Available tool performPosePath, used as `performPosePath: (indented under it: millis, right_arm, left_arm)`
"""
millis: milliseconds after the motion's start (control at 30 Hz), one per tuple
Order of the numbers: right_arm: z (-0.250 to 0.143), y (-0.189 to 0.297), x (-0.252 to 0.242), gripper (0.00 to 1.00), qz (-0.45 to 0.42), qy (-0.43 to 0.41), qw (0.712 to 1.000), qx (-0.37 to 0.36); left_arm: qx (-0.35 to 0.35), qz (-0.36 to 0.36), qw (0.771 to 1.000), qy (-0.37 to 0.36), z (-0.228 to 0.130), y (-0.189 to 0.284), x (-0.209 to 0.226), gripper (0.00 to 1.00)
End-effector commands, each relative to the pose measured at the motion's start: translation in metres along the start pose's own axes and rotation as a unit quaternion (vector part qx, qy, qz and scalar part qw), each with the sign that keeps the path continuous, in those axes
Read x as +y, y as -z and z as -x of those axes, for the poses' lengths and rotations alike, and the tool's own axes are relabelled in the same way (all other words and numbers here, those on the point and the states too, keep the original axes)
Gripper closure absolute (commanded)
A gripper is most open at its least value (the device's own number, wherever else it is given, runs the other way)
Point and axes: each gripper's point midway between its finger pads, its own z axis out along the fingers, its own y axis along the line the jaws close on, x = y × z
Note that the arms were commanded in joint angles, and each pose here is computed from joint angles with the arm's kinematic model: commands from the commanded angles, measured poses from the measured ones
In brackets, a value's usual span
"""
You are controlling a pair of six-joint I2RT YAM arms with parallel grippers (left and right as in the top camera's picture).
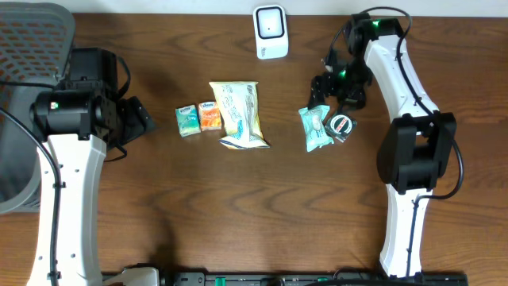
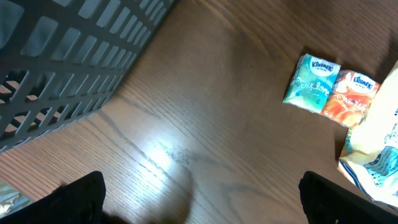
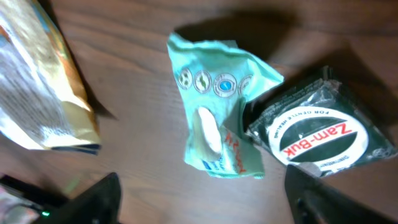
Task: Scan the item barcode
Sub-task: 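Regrasp the wet-wipe packet and slide it left toward the row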
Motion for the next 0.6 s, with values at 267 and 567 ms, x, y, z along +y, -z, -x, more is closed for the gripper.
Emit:
performPosePath:
  millis: [267, 567]
  right_arm:
    - [-0.031, -0.050, -0.018, 0.67, -0.084, 0.010, 0.994, 0.063]
    - [-0.030, -0.061, -0.024, 0.63, -0.082, 0.005, 0.995, 0.060]
  left_arm:
    - [0.001, 0.007, 1.000, 0.006, 0.001, -0.001, 0.003, 0.02]
    - [0.001, 0.007, 1.000, 0.006, 0.001, -0.001, 0.003, 0.02]
